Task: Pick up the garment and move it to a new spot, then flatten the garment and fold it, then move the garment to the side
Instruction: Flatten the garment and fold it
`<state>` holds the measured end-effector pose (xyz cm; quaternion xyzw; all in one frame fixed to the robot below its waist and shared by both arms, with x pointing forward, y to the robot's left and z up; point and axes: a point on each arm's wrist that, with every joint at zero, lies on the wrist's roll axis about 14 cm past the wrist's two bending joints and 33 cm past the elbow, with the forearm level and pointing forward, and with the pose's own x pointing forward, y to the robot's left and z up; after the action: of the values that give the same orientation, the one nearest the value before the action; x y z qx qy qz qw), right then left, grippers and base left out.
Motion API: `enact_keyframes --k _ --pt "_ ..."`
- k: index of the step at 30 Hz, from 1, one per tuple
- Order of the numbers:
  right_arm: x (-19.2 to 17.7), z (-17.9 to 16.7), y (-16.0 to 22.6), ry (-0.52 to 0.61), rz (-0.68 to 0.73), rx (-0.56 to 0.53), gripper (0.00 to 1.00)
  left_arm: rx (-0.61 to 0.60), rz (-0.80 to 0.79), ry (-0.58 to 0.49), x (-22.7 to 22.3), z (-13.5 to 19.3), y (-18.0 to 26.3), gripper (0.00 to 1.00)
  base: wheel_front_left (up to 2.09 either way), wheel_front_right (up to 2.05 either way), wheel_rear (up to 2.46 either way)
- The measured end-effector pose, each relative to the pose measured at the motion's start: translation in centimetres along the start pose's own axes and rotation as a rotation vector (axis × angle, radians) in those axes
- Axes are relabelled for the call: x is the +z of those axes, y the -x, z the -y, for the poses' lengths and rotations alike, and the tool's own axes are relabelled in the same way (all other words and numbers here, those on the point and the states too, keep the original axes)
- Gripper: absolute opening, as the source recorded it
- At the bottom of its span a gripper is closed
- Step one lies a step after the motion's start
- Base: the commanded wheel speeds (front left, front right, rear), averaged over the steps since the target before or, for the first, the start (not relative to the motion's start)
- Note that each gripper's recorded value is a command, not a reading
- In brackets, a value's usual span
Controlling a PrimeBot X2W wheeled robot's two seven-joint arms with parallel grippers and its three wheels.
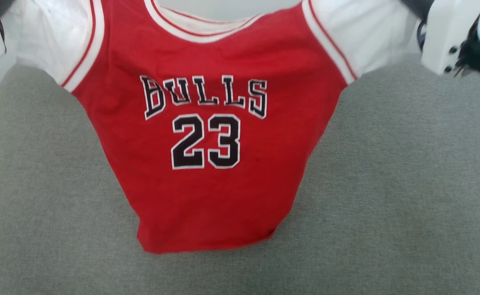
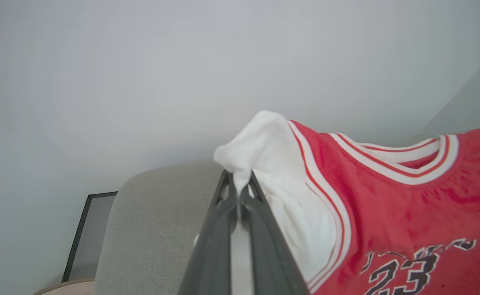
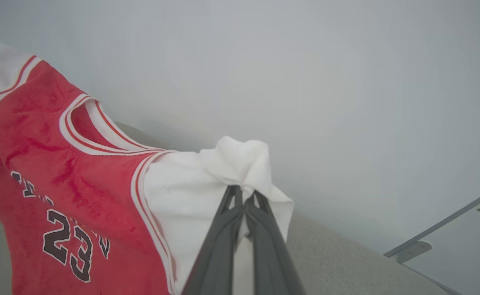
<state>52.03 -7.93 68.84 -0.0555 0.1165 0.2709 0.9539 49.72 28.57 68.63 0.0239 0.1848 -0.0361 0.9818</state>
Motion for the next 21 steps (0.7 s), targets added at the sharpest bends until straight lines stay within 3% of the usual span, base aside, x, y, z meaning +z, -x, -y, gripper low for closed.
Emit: enact_keyframes --k 9,21 --pt "4.3 0.9 1.3 0.041 0.145 -0.051 0.00 -0.027 0.103 -0.032 3.5 1.6 0.8 0.00 0.00 0.00 0.00" --pt "7.1 6.2 -3.2 0.059 0.345 -0.197 0.00 -0.046 0.272 -0.053 6.5 2.6 -5.3 0.00 0.00 0.00 0.00"
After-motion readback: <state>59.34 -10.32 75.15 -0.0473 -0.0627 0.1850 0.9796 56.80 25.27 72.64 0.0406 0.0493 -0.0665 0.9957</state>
